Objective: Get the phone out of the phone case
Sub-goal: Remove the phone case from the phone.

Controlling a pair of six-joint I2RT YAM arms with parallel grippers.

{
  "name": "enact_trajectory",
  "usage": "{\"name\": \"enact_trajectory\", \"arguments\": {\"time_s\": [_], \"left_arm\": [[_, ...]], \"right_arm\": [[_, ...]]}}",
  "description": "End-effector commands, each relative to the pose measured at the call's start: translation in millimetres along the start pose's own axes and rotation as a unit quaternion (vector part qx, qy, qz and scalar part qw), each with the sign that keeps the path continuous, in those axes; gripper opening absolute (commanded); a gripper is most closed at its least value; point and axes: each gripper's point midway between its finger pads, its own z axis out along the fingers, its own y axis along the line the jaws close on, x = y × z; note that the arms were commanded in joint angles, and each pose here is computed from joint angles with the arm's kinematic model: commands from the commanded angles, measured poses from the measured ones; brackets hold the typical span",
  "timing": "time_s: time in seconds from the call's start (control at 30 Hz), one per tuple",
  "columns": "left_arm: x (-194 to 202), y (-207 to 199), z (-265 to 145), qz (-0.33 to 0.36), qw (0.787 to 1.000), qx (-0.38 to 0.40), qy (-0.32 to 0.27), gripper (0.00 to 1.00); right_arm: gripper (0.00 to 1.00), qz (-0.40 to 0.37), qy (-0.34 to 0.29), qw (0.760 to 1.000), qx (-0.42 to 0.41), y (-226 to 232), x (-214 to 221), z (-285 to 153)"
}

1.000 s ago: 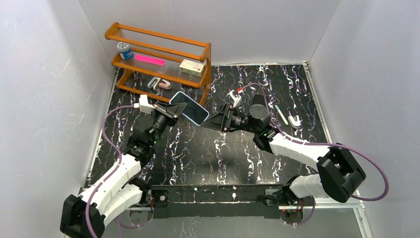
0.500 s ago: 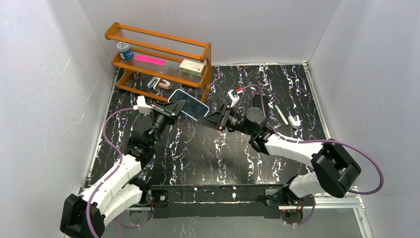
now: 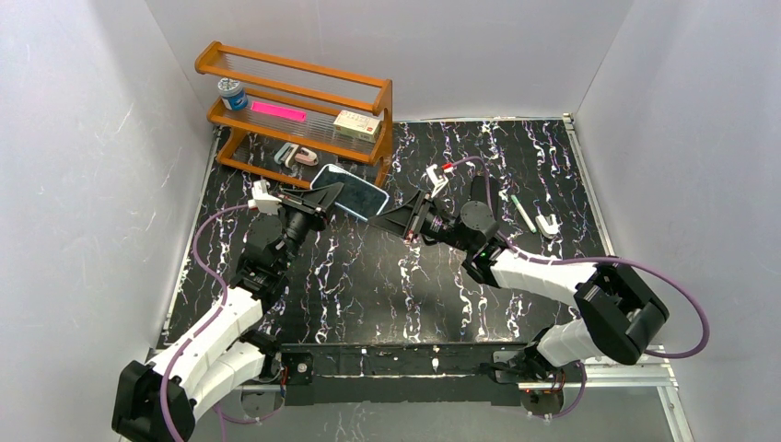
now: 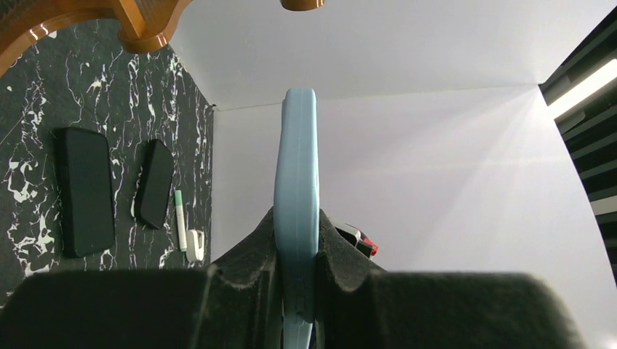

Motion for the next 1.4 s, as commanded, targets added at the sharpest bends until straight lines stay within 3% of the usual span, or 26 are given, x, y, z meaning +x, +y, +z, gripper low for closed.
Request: {"name": "enact_trajectory", "arguments": {"time_s": [0.0,0.13,0.43,0.63,0.73,0.87,1.1,1.37], "left_arm": [[-1.1,-34.8,-1.8,-0.036,0.998,0.042,0.004,0.0],[6.5,-29.1,1.8,-0.052,0.998,0.005,0.026,0.0],[20.6,-33.1,0.5,-0.066,0.995,-0.007,0.068,0.0],[31.5,-52.4,2.0,-0.063,0.992,0.028,0.104,0.0],[34.7,-62.2,0.9,-0.053,0.991,0.049,0.116,0.0],[39.4,-69.9,-0.4,-0.034,0.988,0.075,0.13,0.0],[40.1,-66.2,3.3,0.071,0.982,0.082,0.156,0.0],[49.3,-59.4,4.9,0.228,0.944,0.082,0.223,0.0]], "right_arm": [[0.16,-0.058,-0.025,0.997,-0.049,20.0,-11.8,5.7],[0.01,-0.15,-0.015,0.986,-0.064,24.0,-11.9,8.2],[0.01,-0.317,0.061,0.942,-0.089,25.2,0.1,15.7],[0.01,-0.369,0.079,0.925,-0.033,-0.3,-6.8,21.7],[0.01,-0.371,0.068,0.926,0.021,-22.0,-16.7,19.2],[0.02,-0.344,0.067,0.937,0.015,-24.0,-21.0,6.0],[0.39,-0.308,0.102,0.946,0.01,-26.1,-8.5,-36.8],[0.53,-0.341,0.152,0.928,0.007,-11.6,-7.6,-68.0]]}}
